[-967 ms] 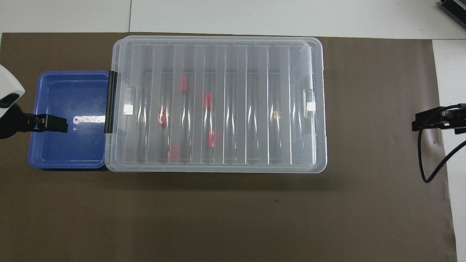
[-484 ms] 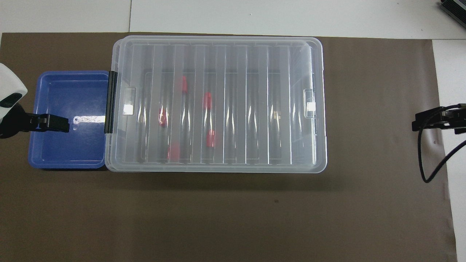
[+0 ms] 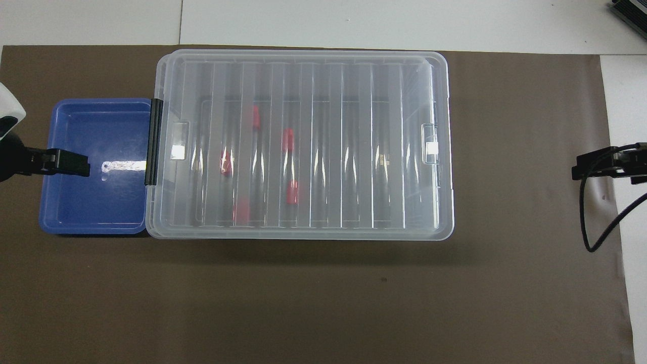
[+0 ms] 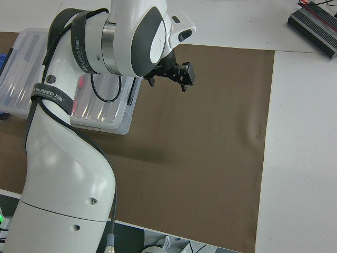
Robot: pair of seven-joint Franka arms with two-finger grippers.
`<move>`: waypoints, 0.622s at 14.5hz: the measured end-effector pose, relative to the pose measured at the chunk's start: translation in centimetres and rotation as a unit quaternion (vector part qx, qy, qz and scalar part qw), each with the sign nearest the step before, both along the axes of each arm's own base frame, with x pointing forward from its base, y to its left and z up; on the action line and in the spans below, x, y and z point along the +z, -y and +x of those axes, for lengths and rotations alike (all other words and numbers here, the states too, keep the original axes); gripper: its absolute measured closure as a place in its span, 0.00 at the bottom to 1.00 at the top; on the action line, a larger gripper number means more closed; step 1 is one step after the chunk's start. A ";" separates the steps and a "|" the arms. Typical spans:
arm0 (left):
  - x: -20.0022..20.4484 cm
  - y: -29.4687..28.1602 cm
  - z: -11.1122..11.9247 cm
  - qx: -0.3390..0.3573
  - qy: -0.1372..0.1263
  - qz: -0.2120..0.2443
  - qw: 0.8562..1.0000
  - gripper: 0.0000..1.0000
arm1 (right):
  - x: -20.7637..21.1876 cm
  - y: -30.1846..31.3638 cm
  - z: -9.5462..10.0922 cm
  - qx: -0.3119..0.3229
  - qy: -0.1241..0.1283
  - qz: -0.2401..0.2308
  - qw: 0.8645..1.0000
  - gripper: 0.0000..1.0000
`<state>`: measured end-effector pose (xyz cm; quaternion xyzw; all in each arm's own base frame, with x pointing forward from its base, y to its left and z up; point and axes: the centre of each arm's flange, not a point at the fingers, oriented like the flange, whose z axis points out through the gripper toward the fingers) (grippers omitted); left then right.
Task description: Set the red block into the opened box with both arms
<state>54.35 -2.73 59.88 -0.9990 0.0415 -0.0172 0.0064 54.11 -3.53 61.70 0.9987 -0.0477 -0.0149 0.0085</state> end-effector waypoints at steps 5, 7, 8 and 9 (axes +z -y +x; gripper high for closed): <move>0.1 0.0 0.5 0.000 -0.006 -0.001 1.000 0.00 | 0.0 0.0 0.0 0.000 0.001 0.000 1.000 0.00; 0.1 0.0 0.5 0.000 -0.007 -0.001 1.000 0.00 | 0.0 0.0 0.0 0.000 0.001 0.000 1.000 0.00; 0.2 0.0 0.5 0.000 -0.007 -0.001 1.000 0.00 | 0.0 0.0 0.0 0.000 0.001 0.000 1.000 0.00; 0.2 0.0 0.5 0.000 -0.008 -0.001 1.000 0.00 | 0.0 0.0 0.0 0.000 0.001 0.000 1.000 0.00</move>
